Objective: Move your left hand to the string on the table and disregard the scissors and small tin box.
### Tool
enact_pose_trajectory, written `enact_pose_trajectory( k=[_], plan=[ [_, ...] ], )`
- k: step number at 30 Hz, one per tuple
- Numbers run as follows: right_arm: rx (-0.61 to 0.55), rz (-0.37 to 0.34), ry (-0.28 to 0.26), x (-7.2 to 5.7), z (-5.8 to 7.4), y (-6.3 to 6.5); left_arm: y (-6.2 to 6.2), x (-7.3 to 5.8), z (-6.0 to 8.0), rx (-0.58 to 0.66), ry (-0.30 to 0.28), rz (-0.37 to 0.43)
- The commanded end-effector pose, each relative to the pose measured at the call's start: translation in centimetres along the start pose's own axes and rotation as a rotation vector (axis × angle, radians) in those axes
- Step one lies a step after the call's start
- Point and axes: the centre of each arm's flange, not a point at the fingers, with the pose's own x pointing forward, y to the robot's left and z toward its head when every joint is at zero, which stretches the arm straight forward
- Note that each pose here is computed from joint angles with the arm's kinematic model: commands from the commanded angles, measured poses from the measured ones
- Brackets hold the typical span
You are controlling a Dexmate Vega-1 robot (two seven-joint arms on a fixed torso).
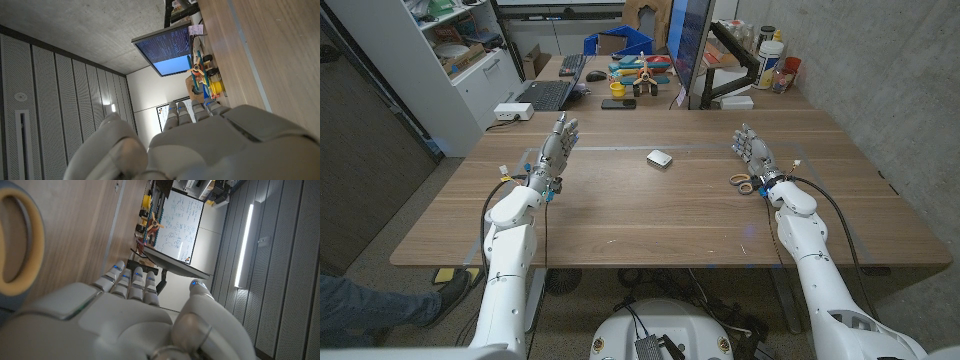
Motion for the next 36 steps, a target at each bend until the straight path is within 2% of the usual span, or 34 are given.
enact_pose_trajectory(
  k=[1, 19, 36],
  plan=[
    [-0.001, -0.002, -0.006, 0.2, 0.2, 0.2, 0.2, -0.6, 0.9, 0.018, -0.023, 0.006],
    [0.004, -0.005, -0.012, 0.1, 0.2, 0.0, 0.8, -1.5, 2.2, 0.061, -0.034, 0.026],
    [0.01, -0.009, -0.017, 0.4, 0.2, 0.1, 1.5, -1.8, 3.2, 0.08, -0.048, 0.036]
  ],
)
